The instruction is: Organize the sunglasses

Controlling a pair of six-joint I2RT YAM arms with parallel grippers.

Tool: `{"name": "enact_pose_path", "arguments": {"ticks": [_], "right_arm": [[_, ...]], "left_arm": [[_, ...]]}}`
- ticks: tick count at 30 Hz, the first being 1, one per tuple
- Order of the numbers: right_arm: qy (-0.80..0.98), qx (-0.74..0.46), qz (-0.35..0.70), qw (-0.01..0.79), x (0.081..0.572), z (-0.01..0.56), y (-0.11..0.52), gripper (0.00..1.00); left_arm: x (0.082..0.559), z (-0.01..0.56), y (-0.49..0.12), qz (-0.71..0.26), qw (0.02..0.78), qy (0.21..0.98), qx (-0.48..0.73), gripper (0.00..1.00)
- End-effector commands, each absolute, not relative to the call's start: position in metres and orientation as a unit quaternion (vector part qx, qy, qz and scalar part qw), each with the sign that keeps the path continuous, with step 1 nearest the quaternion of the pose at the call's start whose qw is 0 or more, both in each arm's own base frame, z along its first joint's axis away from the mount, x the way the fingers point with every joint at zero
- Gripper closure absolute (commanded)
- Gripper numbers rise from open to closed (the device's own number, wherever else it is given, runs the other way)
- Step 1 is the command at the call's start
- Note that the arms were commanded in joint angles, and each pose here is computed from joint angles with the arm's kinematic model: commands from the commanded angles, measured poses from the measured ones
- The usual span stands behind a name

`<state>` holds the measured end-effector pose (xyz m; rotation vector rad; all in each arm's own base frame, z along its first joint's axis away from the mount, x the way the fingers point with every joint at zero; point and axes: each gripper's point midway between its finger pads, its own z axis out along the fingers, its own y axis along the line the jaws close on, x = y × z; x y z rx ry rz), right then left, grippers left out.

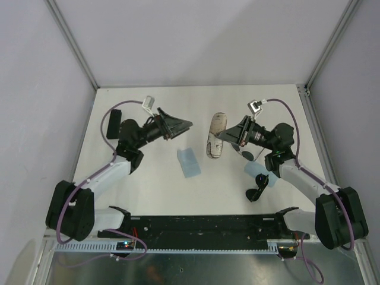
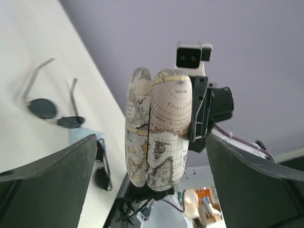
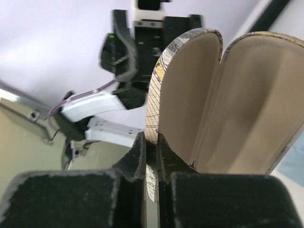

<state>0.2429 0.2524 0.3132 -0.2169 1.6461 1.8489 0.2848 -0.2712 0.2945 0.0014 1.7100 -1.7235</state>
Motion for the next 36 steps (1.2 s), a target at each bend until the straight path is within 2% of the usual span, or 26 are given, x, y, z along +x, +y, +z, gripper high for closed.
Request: {"name": "enact_pose_path", "arguments": {"ticks": [1, 6, 12, 23, 31, 36], "right_arm": [[0.702, -0.055, 0.617, 0.352, 0.27, 0.273, 0.25, 1.0], [0.775, -0.027, 0.536, 0.334, 0.287, 0.219, 0.257, 1.0], [0.833, -0.013, 0.471, 0.29, 0.3, 0.162, 0.275, 1.0], [0.878, -0.01, 0.413, 0.241, 0.322, 0.108, 0.298, 1.0], [0.899, -0.01, 0.365, 0.24, 0.36, 0.09, 0.3, 1.0], [0.897, -0.003, 0.372, 0.239, 0.395, 0.082, 0.296, 0.98]], "left_arm": [[0.293, 0.274, -0.239, -0.603, 0.388, 0.697, -0.012, 0.0], [0.301, 0.231, -0.214, -0.491, 0.414, 0.766, -0.026, 0.0], [0.291, 0.167, -0.185, -0.391, 0.397, 0.828, -0.061, 0.04], [0.281, 0.094, -0.182, -0.314, 0.344, 0.882, -0.071, 0.18], [0.301, 0.08, -0.182, -0.281, 0.342, 0.894, -0.071, 0.27], [0.312, 0.071, -0.183, -0.268, 0.338, 0.9, -0.064, 0.32]]}}
